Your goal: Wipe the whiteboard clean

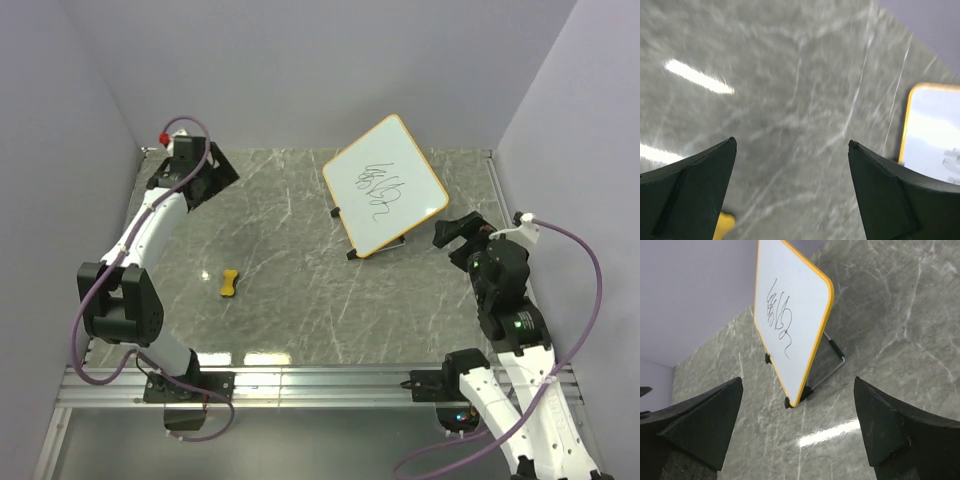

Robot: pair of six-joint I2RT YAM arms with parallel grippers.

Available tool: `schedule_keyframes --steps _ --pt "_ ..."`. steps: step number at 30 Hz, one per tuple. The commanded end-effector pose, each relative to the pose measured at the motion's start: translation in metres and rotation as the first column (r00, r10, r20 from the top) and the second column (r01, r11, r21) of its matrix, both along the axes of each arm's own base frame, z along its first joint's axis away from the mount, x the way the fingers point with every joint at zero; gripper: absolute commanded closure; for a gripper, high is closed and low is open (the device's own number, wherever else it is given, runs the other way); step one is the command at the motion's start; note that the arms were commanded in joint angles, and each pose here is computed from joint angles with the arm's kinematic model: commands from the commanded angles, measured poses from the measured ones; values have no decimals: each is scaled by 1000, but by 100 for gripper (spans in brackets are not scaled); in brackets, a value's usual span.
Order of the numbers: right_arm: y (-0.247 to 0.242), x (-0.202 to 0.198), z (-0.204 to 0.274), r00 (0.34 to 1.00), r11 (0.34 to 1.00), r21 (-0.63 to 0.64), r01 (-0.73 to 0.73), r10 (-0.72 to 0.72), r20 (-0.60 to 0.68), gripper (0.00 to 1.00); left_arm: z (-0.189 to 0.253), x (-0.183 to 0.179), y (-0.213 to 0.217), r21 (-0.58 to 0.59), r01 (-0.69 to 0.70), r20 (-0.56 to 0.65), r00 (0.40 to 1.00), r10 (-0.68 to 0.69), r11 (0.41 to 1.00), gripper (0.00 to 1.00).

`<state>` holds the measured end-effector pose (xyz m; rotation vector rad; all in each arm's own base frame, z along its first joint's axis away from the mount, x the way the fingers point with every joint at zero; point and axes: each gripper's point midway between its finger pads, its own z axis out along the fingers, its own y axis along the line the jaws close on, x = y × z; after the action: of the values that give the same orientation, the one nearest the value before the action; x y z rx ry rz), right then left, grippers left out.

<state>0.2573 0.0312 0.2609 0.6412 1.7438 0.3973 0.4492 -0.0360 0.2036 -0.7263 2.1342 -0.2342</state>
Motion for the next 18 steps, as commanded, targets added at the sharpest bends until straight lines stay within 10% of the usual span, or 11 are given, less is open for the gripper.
schedule_keyframes --steps 1,18 --pt "-6 -11 25 998 1000 -17 22 -21 57 2 28 -30 -8 8 -18 -31 999 19 1000 1" --pt "6 -19 0 996 996 -64 -67 63 -63 2 -112 -154 -24 -80 143 -349 923 -162 987 0"
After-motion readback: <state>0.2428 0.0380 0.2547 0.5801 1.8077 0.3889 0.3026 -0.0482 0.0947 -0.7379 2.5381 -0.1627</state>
